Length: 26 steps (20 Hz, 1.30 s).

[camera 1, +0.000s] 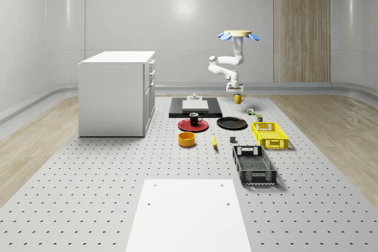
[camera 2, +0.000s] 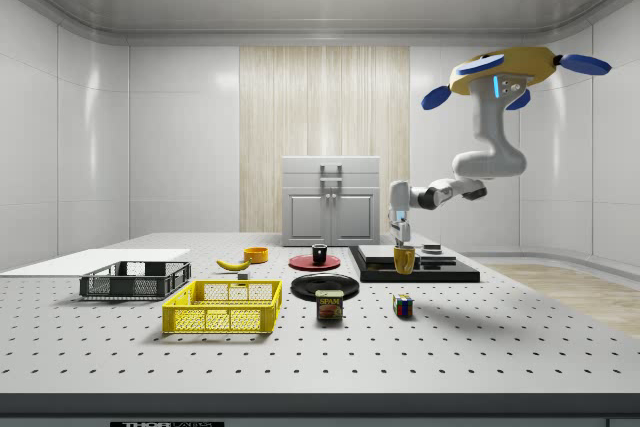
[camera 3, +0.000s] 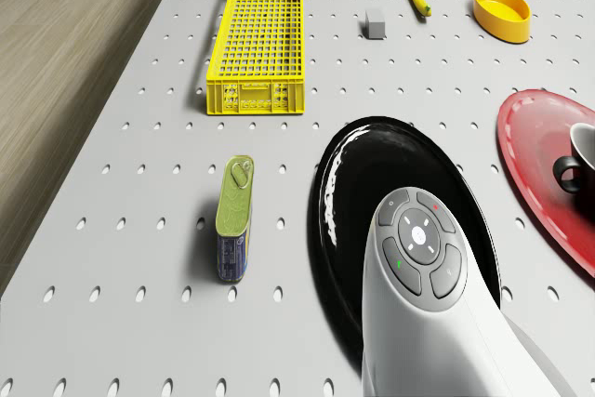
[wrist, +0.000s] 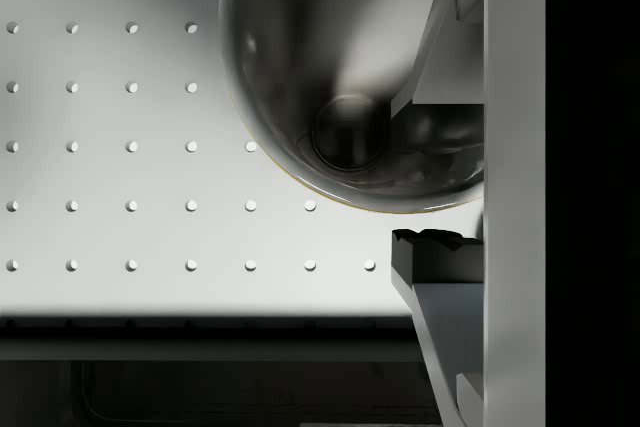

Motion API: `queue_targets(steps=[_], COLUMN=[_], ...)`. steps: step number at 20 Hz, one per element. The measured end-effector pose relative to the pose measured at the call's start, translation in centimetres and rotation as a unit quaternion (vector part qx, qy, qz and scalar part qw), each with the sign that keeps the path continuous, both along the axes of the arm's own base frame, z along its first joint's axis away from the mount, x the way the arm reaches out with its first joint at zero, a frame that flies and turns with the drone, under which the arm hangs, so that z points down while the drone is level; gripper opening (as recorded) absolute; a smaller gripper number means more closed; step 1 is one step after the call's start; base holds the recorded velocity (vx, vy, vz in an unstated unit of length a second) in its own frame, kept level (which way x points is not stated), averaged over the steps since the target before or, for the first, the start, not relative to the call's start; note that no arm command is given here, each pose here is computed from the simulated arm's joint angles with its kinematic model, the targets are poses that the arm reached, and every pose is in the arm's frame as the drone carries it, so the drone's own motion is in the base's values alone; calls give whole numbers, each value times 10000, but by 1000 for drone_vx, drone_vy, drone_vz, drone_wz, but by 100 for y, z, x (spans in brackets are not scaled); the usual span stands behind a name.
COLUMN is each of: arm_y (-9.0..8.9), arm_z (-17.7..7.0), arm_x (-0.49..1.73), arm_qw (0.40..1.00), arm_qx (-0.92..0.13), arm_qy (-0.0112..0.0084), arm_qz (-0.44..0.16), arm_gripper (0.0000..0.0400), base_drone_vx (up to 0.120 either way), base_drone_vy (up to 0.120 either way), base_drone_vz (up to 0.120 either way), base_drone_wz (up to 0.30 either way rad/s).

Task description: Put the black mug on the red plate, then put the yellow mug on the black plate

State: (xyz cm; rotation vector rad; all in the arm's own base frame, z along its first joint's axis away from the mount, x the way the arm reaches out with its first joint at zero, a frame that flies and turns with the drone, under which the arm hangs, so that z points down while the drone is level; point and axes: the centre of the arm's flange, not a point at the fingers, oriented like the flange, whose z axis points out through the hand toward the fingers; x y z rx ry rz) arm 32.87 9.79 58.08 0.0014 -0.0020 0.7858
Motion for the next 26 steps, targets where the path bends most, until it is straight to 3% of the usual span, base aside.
queue_targets(steps=[13, 18, 23, 26], arm_y=[0, 0, 0, 0], arm_z=[0, 0, 0, 0], arm_x=[0, 0, 0, 0], arm_qw=[10000, 10000, 10000, 10000], arm_qx=[0, 0, 0, 0], arm_qy=[0, 0, 0, 0], arm_qz=[0, 0, 0, 0], arm_gripper=[110, 110, 110, 110], base_drone_vx=[120, 120, 120, 120], base_drone_vy=[-117, 0, 0, 0], base_drone_vz=[0, -8, -120, -13], base_drone_wz=[0, 0, 0, 0])
